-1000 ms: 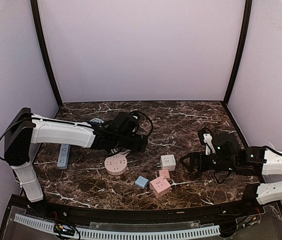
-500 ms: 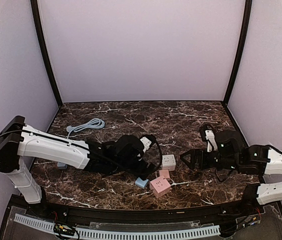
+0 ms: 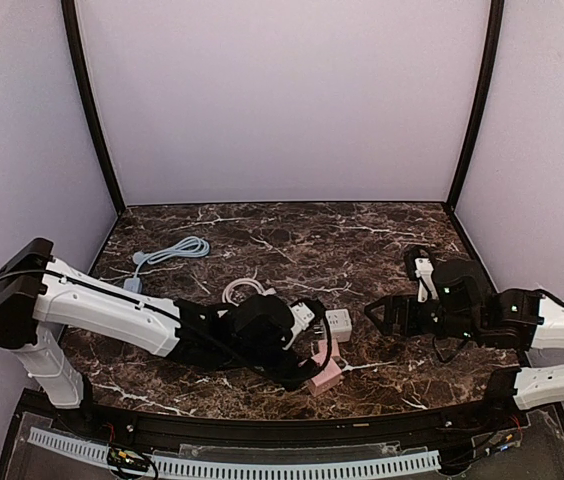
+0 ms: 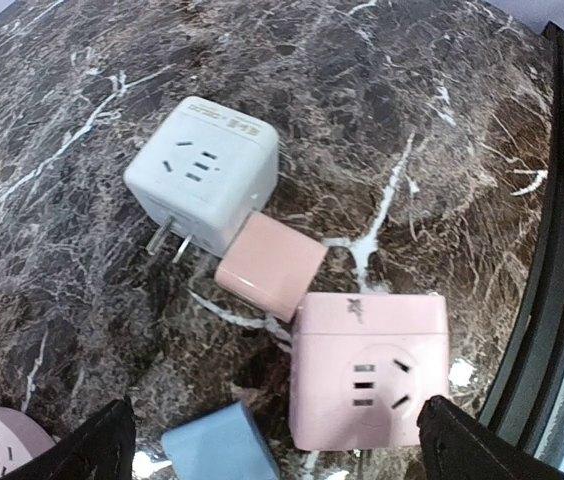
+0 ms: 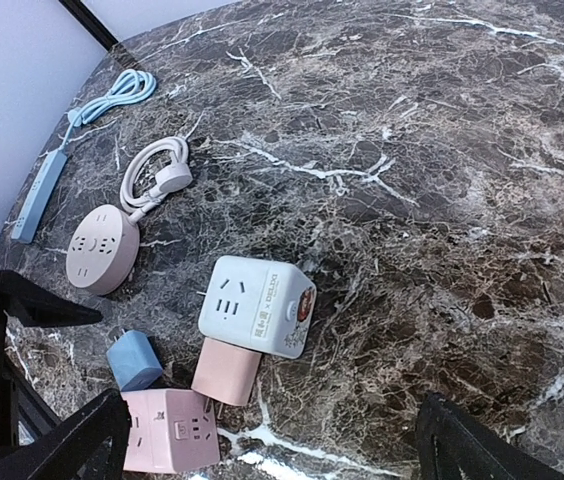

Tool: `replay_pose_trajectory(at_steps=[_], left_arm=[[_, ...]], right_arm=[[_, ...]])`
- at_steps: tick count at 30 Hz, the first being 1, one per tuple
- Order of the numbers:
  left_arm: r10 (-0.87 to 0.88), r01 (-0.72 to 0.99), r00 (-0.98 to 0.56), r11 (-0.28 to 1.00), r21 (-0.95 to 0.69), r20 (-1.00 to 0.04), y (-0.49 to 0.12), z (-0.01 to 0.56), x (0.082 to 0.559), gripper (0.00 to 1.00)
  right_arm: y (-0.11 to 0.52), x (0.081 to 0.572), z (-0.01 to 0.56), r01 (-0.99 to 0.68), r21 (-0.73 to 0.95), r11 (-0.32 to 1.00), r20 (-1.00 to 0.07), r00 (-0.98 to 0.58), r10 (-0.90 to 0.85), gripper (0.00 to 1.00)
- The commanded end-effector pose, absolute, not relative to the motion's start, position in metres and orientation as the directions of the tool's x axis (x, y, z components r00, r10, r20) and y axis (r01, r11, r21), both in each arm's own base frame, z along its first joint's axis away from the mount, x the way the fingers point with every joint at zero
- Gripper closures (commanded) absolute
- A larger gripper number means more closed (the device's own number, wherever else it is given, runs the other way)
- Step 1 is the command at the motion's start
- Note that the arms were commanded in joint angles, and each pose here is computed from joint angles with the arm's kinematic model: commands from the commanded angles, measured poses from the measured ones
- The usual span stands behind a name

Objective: Insert the plug

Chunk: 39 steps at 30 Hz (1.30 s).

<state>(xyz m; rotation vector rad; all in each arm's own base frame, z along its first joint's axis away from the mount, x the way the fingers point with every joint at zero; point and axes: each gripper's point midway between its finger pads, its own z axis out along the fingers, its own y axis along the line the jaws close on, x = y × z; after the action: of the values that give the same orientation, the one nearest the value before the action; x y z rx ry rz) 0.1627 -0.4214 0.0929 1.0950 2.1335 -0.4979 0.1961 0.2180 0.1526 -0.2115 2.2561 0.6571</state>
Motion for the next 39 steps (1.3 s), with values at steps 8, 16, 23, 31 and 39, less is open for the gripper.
replay_pose_trajectory(at_steps=[8,16,23,31,39], left_arm=[[0.657,0.855,-0.402,0.518,-0.005,-0.637,-0.436,0.068,0.135,0.01],[0.686,0.851,-0.410,0.525,0.019,-0.601,-0.440,0.057,0.136,0.02],[0.700,0.859,-0.400,0.512,0.026,-0.592,-0.442,0.053,0.136,0.08],[0.706,0.865,-0.384,0.500,0.035,-0.596,-0.450,0.050,0.138,0.28],[0.704,0.882,-0.352,0.470,0.032,-0.617,-0.453,0.057,0.136,0.54]], right_arm=[[0.217,0.196,0.159,-0.332,0.394,0.857,-0.719,-0.692,0.063,0.01],[0.216,0.194,0.157,-0.338,0.395,0.854,-0.718,-0.693,0.058,0.01],[0.215,0.193,0.156,-0.341,0.397,0.852,-0.719,-0.692,0.058,0.01],[0.214,0.192,0.154,-0.341,0.397,0.852,-0.717,-0.695,0.056,0.01],[0.214,0.192,0.156,-0.350,0.390,0.852,-0.722,-0.691,0.047,0.01]])
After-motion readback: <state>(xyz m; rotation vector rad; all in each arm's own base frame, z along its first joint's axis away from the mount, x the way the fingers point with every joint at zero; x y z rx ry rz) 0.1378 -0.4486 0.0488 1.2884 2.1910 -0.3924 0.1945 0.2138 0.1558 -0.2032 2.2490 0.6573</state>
